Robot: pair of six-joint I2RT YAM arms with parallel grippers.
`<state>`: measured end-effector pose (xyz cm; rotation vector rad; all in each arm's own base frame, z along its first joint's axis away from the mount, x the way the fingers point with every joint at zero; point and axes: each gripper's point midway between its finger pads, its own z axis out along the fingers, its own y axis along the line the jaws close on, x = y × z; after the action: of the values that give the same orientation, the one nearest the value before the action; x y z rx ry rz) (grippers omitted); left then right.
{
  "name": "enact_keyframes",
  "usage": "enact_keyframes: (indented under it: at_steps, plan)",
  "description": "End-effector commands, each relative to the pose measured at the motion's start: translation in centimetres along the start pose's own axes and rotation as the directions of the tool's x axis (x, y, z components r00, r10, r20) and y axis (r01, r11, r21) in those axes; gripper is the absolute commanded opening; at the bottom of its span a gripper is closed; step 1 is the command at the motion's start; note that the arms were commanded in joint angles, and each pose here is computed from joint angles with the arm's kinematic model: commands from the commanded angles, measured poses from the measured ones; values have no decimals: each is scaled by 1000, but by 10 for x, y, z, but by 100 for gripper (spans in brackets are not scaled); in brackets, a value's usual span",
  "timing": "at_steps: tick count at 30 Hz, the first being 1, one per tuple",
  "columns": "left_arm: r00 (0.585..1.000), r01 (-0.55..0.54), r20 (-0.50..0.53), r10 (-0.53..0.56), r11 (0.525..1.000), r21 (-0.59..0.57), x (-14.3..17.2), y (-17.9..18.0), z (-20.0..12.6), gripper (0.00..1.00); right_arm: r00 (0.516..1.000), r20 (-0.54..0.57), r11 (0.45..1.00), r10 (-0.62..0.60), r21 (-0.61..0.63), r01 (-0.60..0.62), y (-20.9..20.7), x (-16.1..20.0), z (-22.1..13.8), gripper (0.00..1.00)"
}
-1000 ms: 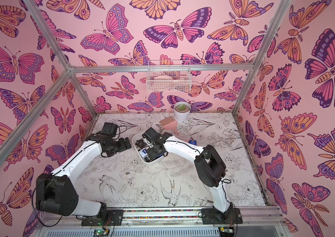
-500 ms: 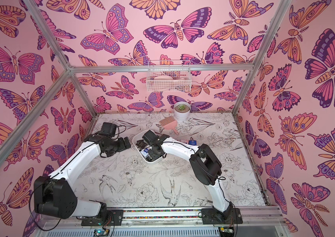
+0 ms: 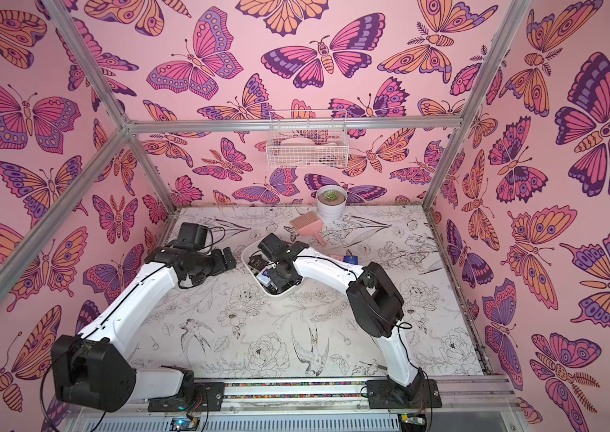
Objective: Take the pocket tissues out of the storage box
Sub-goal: Pick up the pocket tissues from the storage box, then place the pocket tissues at the center of the board.
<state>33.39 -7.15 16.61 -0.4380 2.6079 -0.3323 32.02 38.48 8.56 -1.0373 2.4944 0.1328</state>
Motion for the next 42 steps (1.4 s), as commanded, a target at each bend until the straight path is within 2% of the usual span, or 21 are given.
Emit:
enact_keyframes:
  at_steps: [1,14,19,23,34,41,42]
  plan:
    - [1000,-8,-3,8,1000,-18,2,3,-6,100,997,63,999,39,-21,-38,-6,-20,-26,0]
    - [1000,-16,7,16,1000,-24,-1,3,-9,100,987,136,996,84,-40,-79,-19,-32,-66,0]
    - [1000,-21,13,21,999,-25,-3,3,-10,100,982,151,994,113,-15,-112,-40,-22,-86,0]
    - [1000,-26,11,26,999,-25,-4,2,-9,100,983,139,993,121,-5,-122,-54,2,-98,0]
    - [1000,-22,-17,21,1000,-21,-8,-3,2,100,988,-5,988,156,22,-155,-59,92,-53,0]
    - [999,-23,-36,22,999,-23,-8,-5,9,100,985,-82,988,149,42,-146,-59,119,-35,0]
    - [999,-26,-37,25,999,-21,-8,-6,9,100,985,-88,988,149,41,-146,-59,121,-36,3]
